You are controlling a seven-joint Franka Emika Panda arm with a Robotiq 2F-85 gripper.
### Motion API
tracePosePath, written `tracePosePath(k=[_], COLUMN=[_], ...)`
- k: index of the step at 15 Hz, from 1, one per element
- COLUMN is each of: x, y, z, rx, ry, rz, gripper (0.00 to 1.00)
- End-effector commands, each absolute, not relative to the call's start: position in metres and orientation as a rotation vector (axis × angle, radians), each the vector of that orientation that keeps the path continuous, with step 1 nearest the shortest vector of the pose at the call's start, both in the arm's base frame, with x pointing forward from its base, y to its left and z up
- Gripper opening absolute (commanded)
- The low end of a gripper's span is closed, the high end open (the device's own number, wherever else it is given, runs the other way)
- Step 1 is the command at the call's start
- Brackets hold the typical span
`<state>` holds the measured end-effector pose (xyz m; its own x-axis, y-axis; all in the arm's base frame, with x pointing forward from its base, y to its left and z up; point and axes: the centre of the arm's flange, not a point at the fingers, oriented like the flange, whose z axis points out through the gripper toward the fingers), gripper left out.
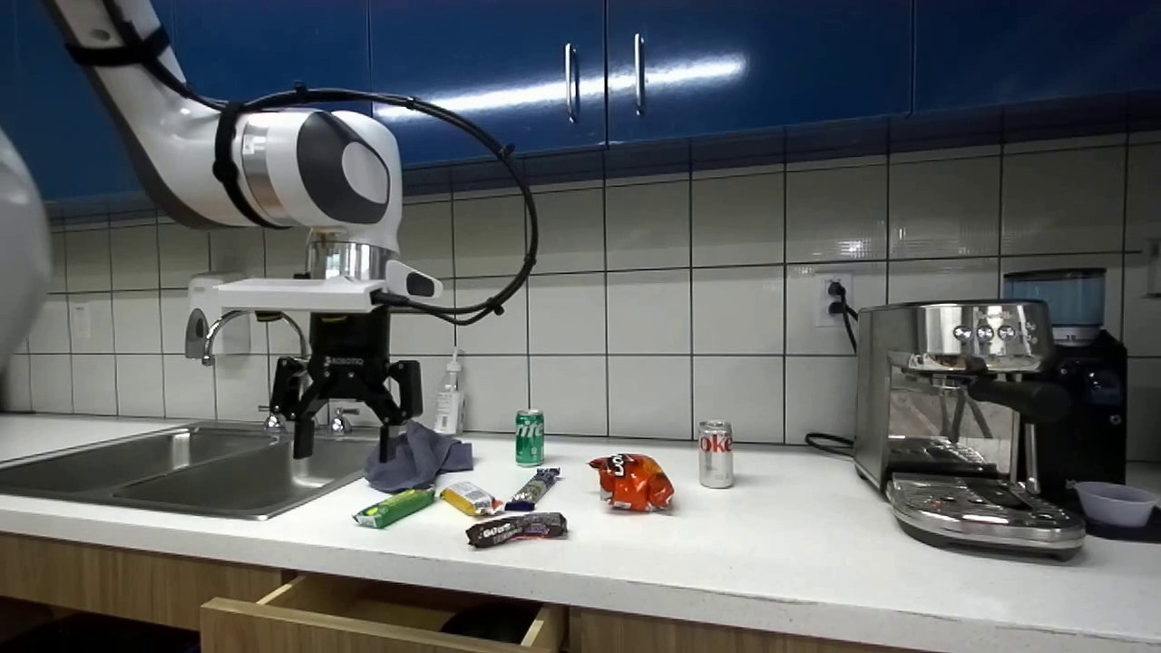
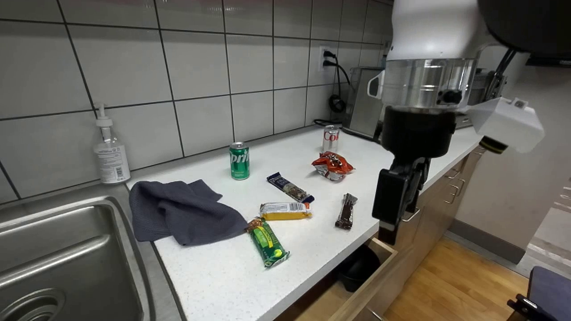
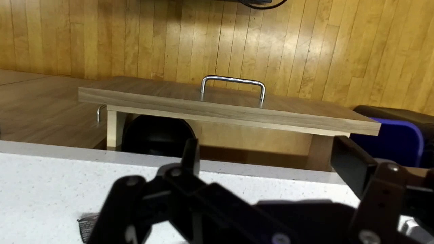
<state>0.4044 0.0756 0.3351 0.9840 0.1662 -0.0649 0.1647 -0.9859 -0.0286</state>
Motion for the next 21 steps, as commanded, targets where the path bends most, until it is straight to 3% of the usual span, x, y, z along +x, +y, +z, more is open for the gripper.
tracePosePath(k=[1, 9, 21], x=[0.410, 0.415, 0.441], y=[0.096, 0.122, 0.136], z=[0.314, 0.267, 0.208], rx=[-3.118, -3.128, -3.121], ry=[-0.197, -0.135, 0.025], rz=[0.112, 0.180, 0.047], gripper=[1.00, 1.00, 1.00])
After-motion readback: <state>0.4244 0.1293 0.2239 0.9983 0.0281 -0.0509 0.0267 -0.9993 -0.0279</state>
